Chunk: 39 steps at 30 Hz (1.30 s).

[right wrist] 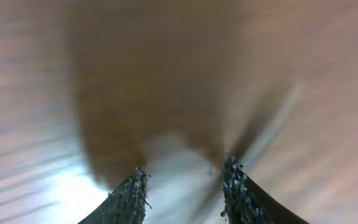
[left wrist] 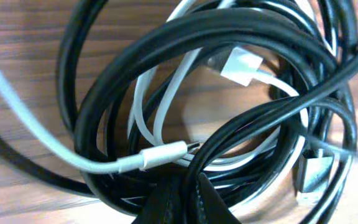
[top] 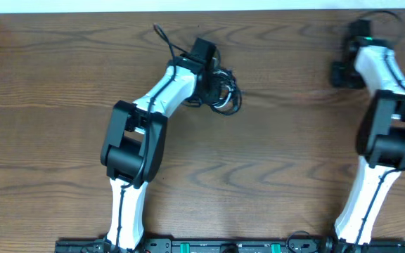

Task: Untangle cables

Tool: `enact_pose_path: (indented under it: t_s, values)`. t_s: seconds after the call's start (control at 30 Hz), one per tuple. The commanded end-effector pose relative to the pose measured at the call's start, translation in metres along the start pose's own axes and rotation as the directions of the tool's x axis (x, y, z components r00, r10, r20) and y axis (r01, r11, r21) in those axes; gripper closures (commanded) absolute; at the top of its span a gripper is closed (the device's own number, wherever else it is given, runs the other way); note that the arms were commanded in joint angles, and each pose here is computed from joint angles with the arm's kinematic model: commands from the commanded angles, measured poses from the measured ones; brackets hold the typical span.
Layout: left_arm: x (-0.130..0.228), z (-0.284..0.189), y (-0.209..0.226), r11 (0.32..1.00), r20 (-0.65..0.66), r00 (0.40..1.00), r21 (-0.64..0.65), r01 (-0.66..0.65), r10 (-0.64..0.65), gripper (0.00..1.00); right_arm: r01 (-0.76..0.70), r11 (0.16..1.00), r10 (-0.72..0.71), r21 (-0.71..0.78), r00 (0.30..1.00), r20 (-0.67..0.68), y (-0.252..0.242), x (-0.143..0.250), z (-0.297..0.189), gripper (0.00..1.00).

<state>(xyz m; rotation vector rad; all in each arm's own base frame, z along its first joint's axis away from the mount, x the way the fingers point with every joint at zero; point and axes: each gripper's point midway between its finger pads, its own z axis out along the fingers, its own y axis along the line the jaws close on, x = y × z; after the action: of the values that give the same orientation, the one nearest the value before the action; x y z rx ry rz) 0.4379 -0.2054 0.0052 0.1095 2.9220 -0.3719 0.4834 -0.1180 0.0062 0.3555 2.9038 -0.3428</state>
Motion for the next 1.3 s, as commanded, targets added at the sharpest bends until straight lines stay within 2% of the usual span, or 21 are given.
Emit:
enact_pose_path:
  t_s: [0.0,0.1,0.23,0.37,0.47,0.57,0.63,0.7,0.77,0.83,0.97,1.0,1.13,1.2,1.27]
  values:
    - [0.038,0.033,0.086,0.958,-0.097,0.981,-0.252,0.137,-0.166,0.91,-0.039,0.999,0.037,-0.029,0.997,-0.067,0.003,0.017,0.023,0.6]
    - [0.038,0.033,0.083,0.962,-0.104,0.98,-0.234,0.14,-0.168,0.91,-0.048,0.981,0.041,-0.187,0.998,-0.044,0.031,0.009,0.02,0.59]
    - [0.039,0.033,0.083,0.962,-0.107,0.98,-0.235,0.138,-0.167,0.91,-0.038,0.956,0.041,-0.292,0.999,0.006,0.053,-0.004,0.015,0.59]
    - [0.036,0.026,0.081,0.964,-0.099,0.983,-0.23,0.132,-0.158,0.91,0.051,0.943,-0.027,-0.329,0.997,0.077,0.066,-0.019,0.002,0.58]
    - [0.026,0.015,0.076,0.967,-0.064,0.987,-0.217,0.133,-0.15,0.91,0.183,0.885,-0.131,-0.428,0.98,0.148,0.09,-0.029,-0.021,0.54]
    - [0.011,-0.004,0.066,0.973,-0.015,0.99,-0.186,0.134,-0.14,0.91,0.24,0.824,-0.143,-0.513,0.965,0.221,0.111,-0.044,-0.047,0.52]
    - [0.0,-0.027,0.051,0.984,0.028,0.991,-0.123,0.133,-0.13,0.83,0.285,0.754,-0.125,-0.593,0.947,0.296,0.129,-0.06,-0.073,0.51]
    - [-0.007,-0.047,0.043,0.986,0.067,0.989,-0.095,0.137,-0.131,0.71,0.327,0.684,-0.107,-0.652,0.929,0.355,0.142,-0.069,-0.093,0.5]
    - [-0.011,-0.066,0.039,0.986,0.099,0.985,-0.081,0.146,-0.138,0.58,0.36,0.643,-0.097,-0.676,0.914,0.394,0.151,-0.075,-0.106,0.49]
    - [-0.014,-0.086,0.034,0.987,0.128,0.983,-0.07,0.143,-0.134,0.5,0.381,0.627,-0.095,-0.679,0.903,0.419,0.157,-0.079,-0.112,0.49]
    - [-0.015,-0.122,0.027,0.989,0.179,0.976,-0.05,0.136,-0.125,0.48,0.341,0.622,-0.068,-0.705,0.92,0.385,0.164,-0.077,-0.115,0.41]
    - [-0.015,-0.131,0.026,0.989,0.192,0.973,-0.048,0.14,-0.128,0.48,0.325,0.603,-0.057,-0.729,0.929,0.367,0.168,-0.075,-0.118,0.43]
    - [-0.008,-0.153,0.04,0.963,0.207,0.947,-0.055,0.262,-0.246,0.48,0.459,0.476,-0.12,-0.75,0.879,0.462,0.196,-0.065,-0.14,0.48]
    - [-0.003,-0.159,0.056,0.94,0.194,0.928,-0.065,0.335,-0.317,0.48,0.491,0.407,-0.134,-0.77,0.866,0.481,0.218,-0.056,-0.154,0.43]
    - [0.002,-0.16,0.074,0.923,0.177,0.918,-0.086,0.374,-0.355,0.48,0.468,0.352,-0.131,-0.811,0.882,0.452,0.238,-0.047,-0.167,0.38]
